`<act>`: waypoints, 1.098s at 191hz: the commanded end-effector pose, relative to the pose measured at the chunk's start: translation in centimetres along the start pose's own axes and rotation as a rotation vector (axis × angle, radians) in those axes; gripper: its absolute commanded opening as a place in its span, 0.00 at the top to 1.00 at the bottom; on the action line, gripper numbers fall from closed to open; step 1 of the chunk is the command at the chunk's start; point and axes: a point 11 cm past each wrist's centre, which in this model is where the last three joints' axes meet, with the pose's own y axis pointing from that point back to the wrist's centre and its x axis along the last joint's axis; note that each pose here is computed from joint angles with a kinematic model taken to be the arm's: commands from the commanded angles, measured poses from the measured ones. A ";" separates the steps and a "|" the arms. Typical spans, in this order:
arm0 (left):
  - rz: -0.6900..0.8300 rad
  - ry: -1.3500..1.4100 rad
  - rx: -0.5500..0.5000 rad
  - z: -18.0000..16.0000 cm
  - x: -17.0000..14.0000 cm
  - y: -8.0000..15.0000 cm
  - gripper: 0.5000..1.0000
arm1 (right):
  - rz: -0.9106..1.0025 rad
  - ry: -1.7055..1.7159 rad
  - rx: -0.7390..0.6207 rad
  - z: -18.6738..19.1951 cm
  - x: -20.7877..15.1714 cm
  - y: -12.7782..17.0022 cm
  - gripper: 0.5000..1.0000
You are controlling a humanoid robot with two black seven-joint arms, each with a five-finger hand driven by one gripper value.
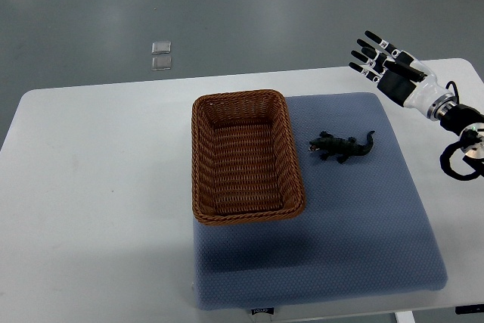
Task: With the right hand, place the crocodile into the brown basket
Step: 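Move the right hand down over the dark crocodile toy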
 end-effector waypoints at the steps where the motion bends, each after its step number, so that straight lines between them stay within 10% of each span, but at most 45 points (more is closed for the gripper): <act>1: 0.000 0.000 0.000 0.0 0.0 0.0 0.00 | -0.003 0.018 -0.007 -0.1 -0.1 0.0 0.14; 139: 0.000 0.000 -0.003 0.1 0.0 0.0 0.00 | -0.350 1.220 -0.084 -4.9 -4.4 -0.3 0.14; 210: 0.000 0.000 -0.001 0.1 0.0 0.0 0.00 | -0.586 1.774 -0.259 0.0 -5.1 -0.2 0.14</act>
